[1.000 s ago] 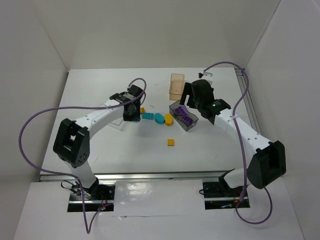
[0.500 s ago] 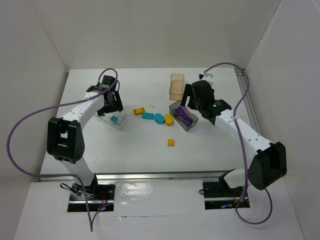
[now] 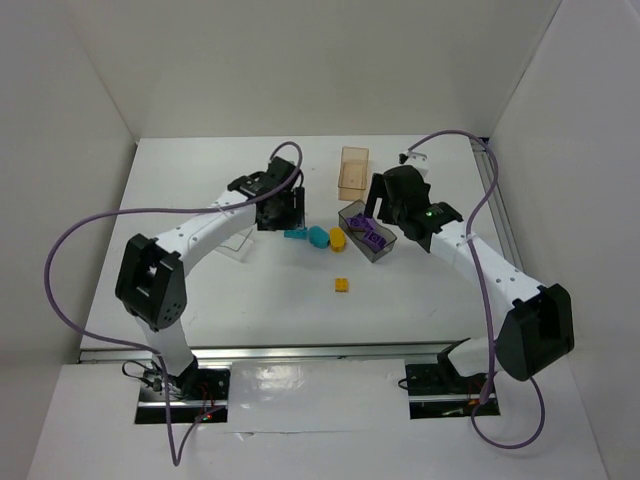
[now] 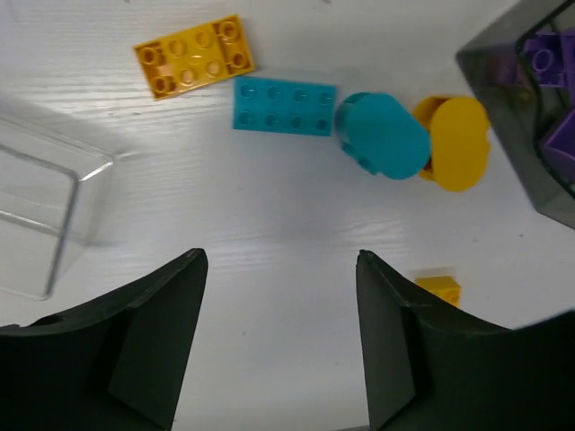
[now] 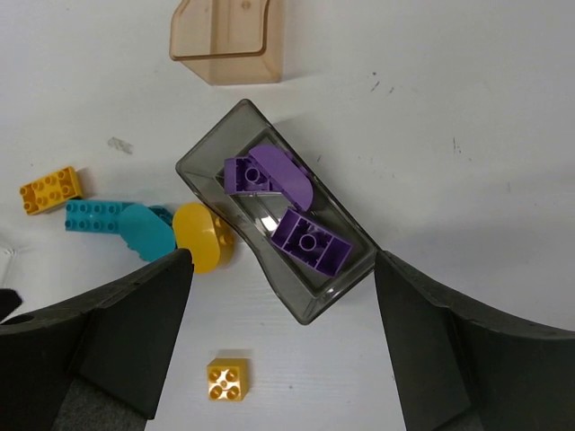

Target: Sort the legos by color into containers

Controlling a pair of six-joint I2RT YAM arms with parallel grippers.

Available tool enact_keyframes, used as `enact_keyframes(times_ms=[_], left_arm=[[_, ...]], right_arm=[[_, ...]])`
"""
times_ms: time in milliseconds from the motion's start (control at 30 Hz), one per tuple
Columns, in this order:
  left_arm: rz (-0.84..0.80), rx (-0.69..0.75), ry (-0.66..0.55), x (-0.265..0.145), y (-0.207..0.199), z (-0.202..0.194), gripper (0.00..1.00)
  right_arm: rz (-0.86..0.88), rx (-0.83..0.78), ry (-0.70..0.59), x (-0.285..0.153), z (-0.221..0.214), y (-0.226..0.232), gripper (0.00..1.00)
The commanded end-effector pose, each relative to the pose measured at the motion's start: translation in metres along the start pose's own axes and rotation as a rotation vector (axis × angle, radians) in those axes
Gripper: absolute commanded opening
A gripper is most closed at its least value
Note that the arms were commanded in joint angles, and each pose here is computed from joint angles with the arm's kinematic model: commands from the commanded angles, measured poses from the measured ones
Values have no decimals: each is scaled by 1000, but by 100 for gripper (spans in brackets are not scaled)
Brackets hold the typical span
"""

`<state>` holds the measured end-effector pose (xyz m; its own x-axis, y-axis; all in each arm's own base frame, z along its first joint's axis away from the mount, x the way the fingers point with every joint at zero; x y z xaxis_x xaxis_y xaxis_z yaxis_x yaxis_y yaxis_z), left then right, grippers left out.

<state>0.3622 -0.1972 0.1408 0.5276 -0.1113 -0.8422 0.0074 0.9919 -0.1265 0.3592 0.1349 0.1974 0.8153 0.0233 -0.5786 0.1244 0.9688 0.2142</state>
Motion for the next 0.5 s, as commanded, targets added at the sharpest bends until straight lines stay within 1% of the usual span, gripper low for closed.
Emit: enact_keyframes(times_ms=[0,33,67,167,333,467], left_arm=[[19,-40,48,21,-13,-8,77],[23,-39,53,25,-14,-8,84],[39,-34,80,36,-13,-15,87],[71,-20,103,47,-15,-24,94],[128,-6,139,72,-9,-34,94],[130,5,144,84,-13,-31,94]], right_arm=[[-22,2,-28,-9,7,-11,89],[-21,3,-29,-11,6,-13,89],[-21,3,-29,-11,6,-13,89],[-26,6,-19,-9,3,-17,89],[-18,6,-15,-9,2,-15,89],[-25,11,-17,-8,4,-18,89]])
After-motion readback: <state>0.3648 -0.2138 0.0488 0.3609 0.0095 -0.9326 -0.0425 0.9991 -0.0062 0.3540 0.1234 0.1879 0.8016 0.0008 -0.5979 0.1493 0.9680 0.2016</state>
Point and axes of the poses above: each gripper's point midway between its finger pads, its own x axis out along the fingers, its own y axis along the line the jaws close on, z = x × y, the point moved 1 cm from there along -x, back along the fingers, and after that the axes turned 1 degree about x, right-handed, at the moved point
